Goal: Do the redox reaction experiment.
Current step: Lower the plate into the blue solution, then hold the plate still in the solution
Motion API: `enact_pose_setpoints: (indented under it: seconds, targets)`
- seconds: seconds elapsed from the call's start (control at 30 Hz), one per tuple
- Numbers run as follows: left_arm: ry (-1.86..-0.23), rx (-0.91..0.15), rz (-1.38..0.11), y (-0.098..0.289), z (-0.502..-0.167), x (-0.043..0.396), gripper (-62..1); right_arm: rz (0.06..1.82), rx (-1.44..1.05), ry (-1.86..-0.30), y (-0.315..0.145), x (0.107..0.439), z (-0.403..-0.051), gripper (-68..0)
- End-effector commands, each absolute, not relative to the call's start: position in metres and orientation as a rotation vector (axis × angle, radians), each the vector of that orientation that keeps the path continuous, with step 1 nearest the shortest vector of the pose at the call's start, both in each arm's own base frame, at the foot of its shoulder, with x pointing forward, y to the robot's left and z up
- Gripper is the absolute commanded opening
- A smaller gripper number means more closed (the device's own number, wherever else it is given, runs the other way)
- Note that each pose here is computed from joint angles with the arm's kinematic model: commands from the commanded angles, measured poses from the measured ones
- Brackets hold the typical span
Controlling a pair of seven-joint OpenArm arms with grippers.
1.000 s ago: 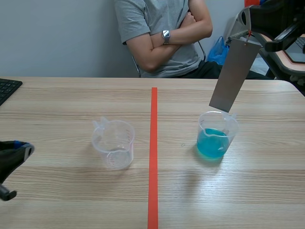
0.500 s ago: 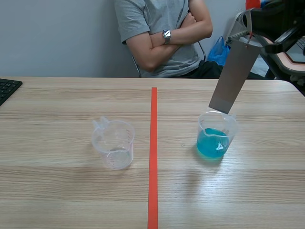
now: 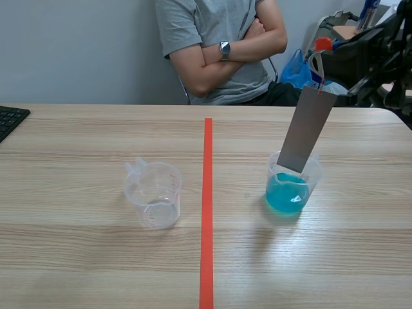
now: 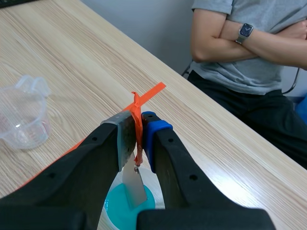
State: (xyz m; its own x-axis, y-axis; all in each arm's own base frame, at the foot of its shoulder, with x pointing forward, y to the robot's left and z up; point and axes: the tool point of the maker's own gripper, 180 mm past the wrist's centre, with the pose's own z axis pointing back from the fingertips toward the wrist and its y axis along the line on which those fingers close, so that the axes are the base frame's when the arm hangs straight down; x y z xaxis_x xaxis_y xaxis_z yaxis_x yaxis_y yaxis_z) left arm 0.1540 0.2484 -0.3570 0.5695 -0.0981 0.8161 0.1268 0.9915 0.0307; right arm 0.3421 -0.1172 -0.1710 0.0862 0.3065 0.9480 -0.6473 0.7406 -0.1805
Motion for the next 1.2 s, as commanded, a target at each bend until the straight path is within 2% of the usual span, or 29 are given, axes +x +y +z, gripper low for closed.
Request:
enact_pose_setpoints:
  seconds: [0.0,0.9,1.17]
  targets:
    - [-0.974,-0.041,-0.135,0.246,-0.353,0.157,-56.7,0.729,0.316,-1.324,-0.119,0.345,-0.166,-66.0]
    - [-0.975,-0.041,-0.135,0.246,-0.353,0.157,-56.7,0.747,0.273,-1.244,-0.129,0.352,-0.25,-66.0]
    - [-0.974,-0.041,-0.135,0.246,-0.353,0.157,-56.7,0.752,0.265,-1.236,-0.129,0.352,-0.254,-66.0]
